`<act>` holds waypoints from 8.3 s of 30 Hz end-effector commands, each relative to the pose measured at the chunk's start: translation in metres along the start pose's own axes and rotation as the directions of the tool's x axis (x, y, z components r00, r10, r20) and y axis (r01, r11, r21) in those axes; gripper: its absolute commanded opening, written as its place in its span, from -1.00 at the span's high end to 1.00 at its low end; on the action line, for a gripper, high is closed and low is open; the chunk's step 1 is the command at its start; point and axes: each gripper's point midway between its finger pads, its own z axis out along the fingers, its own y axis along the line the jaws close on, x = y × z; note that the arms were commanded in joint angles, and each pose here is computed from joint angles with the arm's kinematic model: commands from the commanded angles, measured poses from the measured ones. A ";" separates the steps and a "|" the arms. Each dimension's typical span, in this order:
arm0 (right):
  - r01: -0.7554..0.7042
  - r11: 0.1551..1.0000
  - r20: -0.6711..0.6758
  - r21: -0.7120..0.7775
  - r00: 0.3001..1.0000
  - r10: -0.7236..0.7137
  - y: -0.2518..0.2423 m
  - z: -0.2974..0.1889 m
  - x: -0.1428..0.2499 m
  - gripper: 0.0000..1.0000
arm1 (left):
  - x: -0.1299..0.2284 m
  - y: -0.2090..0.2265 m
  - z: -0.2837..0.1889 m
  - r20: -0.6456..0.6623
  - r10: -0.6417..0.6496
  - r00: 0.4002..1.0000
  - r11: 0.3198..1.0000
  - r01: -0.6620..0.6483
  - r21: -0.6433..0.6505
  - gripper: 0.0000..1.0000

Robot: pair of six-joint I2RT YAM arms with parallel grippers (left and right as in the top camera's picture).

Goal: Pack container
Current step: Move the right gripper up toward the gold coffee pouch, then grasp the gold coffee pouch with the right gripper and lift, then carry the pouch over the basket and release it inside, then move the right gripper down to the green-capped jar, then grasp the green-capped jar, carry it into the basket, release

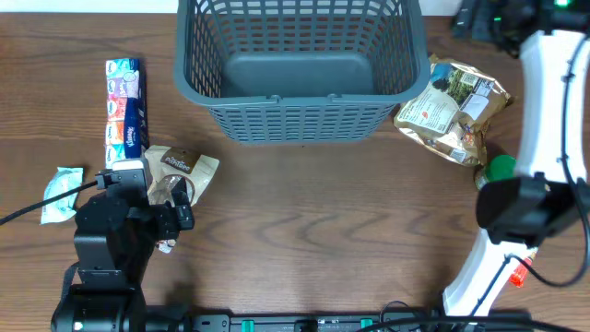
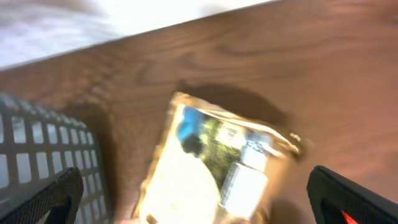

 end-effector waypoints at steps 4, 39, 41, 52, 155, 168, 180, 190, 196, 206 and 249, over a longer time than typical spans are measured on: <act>-0.473 0.875 0.168 0.108 0.876 0.452 -0.094 -0.122 0.000 -0.99 | -0.007 0.004 -0.004 0.018 0.014 1.000 1.000 -0.013 -0.020 -0.97; -0.384 0.885 -0.452 -0.263 0.859 0.239 -0.054 0.164 0.185 -0.99 | 0.009 0.005 -0.004 -0.045 0.015 0.999 1.000 -0.016 -0.025 -0.97; -0.382 0.885 -0.447 -0.265 0.862 0.239 -0.054 0.169 0.191 -0.98 | 0.009 0.005 -0.004 -0.045 0.015 0.999 1.000 -0.016 -0.025 -0.97; -0.377 0.893 -0.452 -0.244 0.859 0.239 -0.058 0.182 0.216 0.06 | 0.009 0.005 -0.004 -0.045 0.015 0.999 1.000 -0.016 -0.025 -0.97; -0.558 0.785 -0.121 0.269 0.789 0.602 -0.128 -0.099 0.114 -0.98 | 0.017 0.006 -0.005 -0.078 0.017 0.997 0.999 -0.019 -0.028 -0.97; -0.555 0.733 -0.271 0.393 0.692 0.669 -0.149 -0.042 0.187 -0.98 | 0.017 0.006 -0.005 -0.079 0.016 0.997 0.999 -0.019 -0.028 -0.97; -0.550 0.733 -0.288 0.401 0.683 0.671 -0.154 0.035 0.247 -0.98 | 0.017 0.006 -0.005 -0.080 0.016 0.997 0.999 -0.019 -0.028 -0.97; -0.562 0.735 -0.253 0.379 0.702 0.666 -0.157 0.064 0.266 -0.98 | 0.019 0.006 -0.005 -0.086 0.016 0.996 0.999 -0.019 -0.029 -0.97; -0.569 0.737 -0.228 0.364 0.713 0.663 -0.158 0.078 0.274 -0.99 | 0.019 0.006 -0.005 -0.086 0.016 0.996 0.999 -0.019 -0.029 -0.97; -0.562 0.760 -0.187 0.327 0.750 0.635 -0.161 0.093 0.270 -0.75 | 0.019 0.006 -0.005 -0.086 0.016 0.996 0.999 -0.019 -0.029 -0.97; -0.175 0.985 -0.026 -0.014 0.984 0.174 -0.030 -0.050 0.050 0.97 | 0.019 0.006 -0.005 -0.086 0.016 0.996 0.999 -0.019 -0.029 -0.97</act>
